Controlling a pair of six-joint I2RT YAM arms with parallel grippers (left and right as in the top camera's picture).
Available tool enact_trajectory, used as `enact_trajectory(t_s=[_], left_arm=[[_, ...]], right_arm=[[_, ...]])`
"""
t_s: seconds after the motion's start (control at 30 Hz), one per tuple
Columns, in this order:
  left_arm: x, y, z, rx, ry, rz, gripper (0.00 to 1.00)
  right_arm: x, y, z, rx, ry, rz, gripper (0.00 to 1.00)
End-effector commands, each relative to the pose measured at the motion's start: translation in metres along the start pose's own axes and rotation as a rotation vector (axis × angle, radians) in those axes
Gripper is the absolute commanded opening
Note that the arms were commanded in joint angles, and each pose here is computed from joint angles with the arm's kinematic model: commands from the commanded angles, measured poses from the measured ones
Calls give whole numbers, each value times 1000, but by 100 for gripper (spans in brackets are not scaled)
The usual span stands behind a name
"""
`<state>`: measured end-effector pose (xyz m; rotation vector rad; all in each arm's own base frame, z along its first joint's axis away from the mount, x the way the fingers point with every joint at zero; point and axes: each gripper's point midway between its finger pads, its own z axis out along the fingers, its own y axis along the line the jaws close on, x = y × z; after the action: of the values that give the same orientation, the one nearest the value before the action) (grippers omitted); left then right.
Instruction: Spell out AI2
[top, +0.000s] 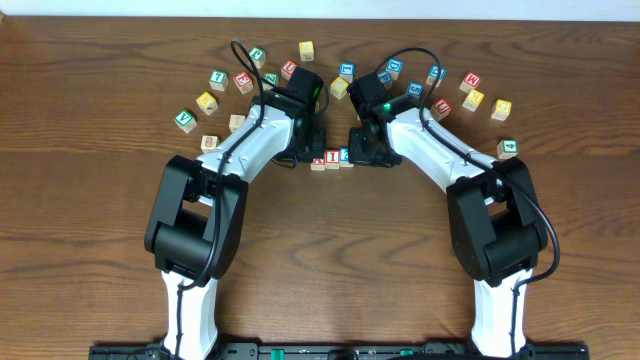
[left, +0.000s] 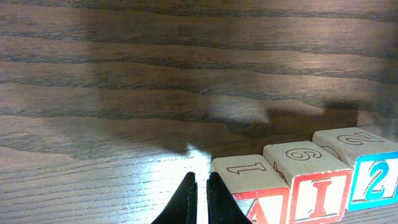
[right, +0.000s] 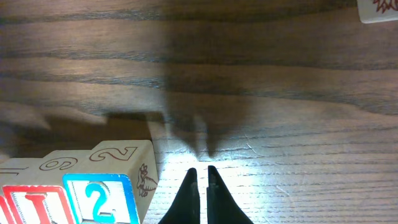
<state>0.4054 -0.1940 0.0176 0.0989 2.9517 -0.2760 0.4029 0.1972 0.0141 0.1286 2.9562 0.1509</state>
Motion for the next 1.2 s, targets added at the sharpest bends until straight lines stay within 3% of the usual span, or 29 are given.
enact_trajectory(t_s=[0.0, 0.4, 0.63, 0.9, 1.17], left_arm=[[-1, 2, 0, 6, 2, 8, 7], [-37, 34, -46, -14, -126, -27, 8], [-46, 58, -60, -75, -172, -55, 8], [-57, 90, -101, -177, -271, -138, 8], [-59, 111, -106, -192, -276, -185, 8]], right_arm=[[-4, -2, -3, 0, -11, -16, 1], [-46, 6, -39, -62, -141, -42, 1], [-63, 41, -43, -138, -252, -140, 1], [-49, 73, -21, -169, -241, -202, 1], [-33, 81, -3, -167, -192, -229, 1]])
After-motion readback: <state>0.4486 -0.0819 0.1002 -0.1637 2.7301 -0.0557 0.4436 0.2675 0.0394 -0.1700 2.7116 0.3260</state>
